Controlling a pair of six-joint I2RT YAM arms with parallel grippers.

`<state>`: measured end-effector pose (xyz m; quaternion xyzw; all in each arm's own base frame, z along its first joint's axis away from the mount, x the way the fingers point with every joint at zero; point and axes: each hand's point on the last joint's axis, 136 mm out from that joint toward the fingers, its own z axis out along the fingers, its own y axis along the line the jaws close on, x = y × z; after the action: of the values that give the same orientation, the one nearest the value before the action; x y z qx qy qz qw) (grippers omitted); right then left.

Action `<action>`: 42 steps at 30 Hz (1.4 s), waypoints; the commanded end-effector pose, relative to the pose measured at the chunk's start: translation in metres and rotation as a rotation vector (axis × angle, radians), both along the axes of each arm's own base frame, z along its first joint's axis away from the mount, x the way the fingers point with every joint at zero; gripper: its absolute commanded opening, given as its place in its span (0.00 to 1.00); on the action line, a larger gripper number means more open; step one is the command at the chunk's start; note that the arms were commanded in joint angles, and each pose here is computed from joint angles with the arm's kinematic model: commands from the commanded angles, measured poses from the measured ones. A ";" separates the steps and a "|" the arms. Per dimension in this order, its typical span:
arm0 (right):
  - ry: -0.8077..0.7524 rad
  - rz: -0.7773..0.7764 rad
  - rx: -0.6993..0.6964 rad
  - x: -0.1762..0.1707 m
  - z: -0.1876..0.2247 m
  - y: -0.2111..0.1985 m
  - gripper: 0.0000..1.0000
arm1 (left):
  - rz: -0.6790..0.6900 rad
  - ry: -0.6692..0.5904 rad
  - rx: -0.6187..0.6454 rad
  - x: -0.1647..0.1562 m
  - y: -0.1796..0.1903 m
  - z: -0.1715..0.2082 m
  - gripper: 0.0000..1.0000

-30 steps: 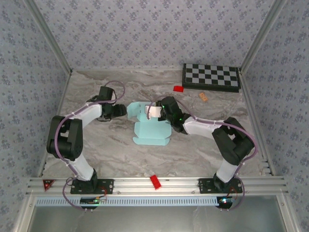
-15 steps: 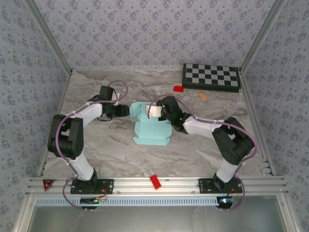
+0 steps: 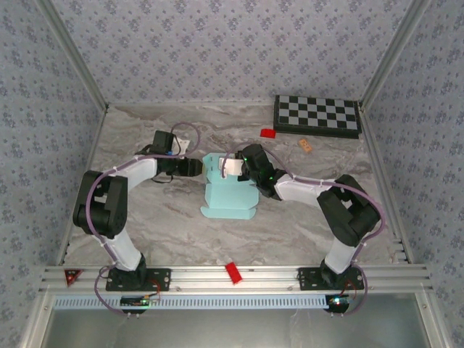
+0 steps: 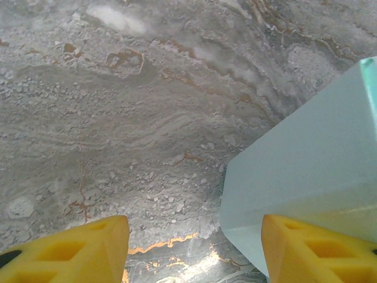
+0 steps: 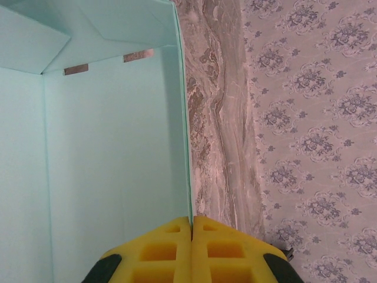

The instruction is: Fold the paper box

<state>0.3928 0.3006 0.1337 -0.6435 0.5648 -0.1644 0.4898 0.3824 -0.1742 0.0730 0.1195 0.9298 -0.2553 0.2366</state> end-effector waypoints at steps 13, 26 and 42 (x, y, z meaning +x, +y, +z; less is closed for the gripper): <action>0.024 -0.013 0.001 0.005 -0.007 0.003 0.00 | -0.192 -0.106 -0.100 -0.009 -0.034 0.024 0.55; 0.017 -0.017 -0.010 0.004 -0.006 0.004 0.00 | -0.024 -0.095 0.005 0.006 -0.007 0.015 0.51; 0.104 0.010 -0.017 0.007 -0.004 0.007 0.00 | -0.108 -0.110 -0.092 -0.003 -0.021 0.026 0.53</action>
<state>0.4007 0.3026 0.1376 -0.6498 0.5754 -0.1572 0.4711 0.3820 -0.1868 0.0854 0.1540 0.9104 -0.2761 0.2670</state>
